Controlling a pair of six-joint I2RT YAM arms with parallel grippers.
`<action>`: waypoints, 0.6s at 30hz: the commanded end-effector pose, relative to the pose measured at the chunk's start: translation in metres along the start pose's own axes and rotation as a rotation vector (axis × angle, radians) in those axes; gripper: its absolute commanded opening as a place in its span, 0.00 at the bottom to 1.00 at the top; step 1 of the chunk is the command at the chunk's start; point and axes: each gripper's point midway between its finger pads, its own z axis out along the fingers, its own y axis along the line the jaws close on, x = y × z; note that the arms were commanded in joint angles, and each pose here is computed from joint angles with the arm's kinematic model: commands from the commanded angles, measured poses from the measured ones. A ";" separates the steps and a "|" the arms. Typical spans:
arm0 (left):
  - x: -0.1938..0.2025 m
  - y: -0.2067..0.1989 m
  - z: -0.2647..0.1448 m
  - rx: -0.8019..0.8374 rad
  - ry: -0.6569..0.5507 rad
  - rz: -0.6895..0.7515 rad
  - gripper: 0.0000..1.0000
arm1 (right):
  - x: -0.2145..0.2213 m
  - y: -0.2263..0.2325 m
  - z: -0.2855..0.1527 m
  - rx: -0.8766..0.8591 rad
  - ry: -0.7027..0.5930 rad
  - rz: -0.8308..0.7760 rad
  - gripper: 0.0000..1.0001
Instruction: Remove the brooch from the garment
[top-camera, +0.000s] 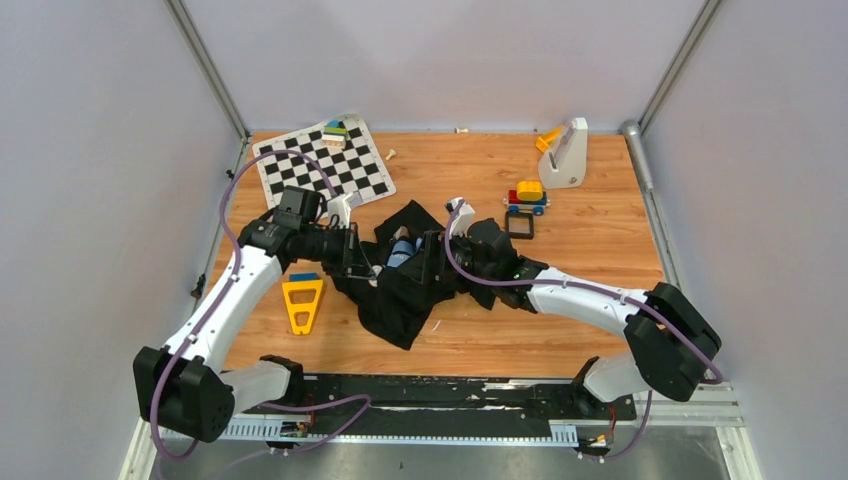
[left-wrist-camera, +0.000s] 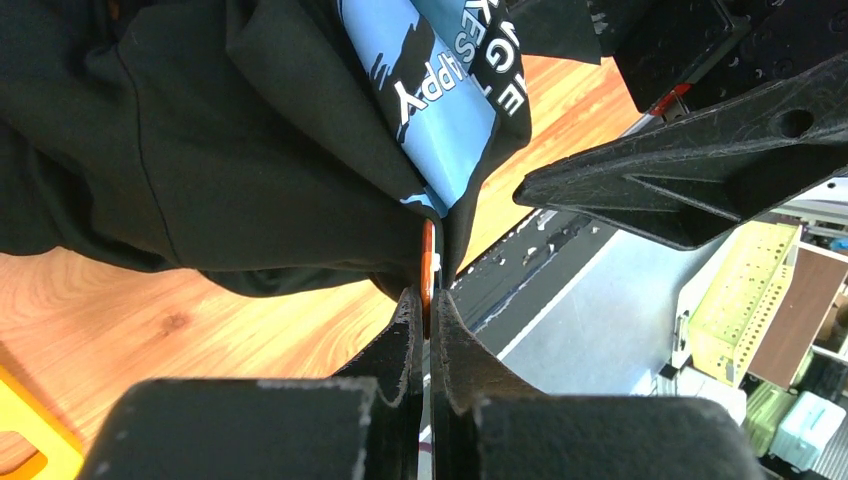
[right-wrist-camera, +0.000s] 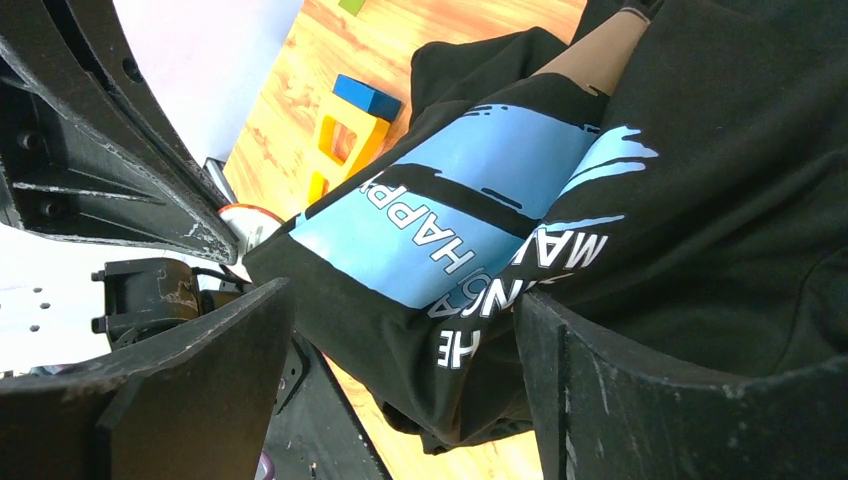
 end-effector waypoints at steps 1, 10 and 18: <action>-0.009 -0.008 -0.011 0.007 -0.040 0.057 0.00 | -0.020 0.015 -0.001 -0.042 -0.073 -0.011 0.80; -0.016 -0.019 -0.011 0.061 -0.101 0.037 0.00 | -0.025 0.020 -0.007 -0.045 -0.071 -0.027 0.80; -0.016 -0.008 0.000 0.045 -0.111 0.027 0.00 | -0.024 0.016 -0.021 -0.009 -0.076 -0.038 0.80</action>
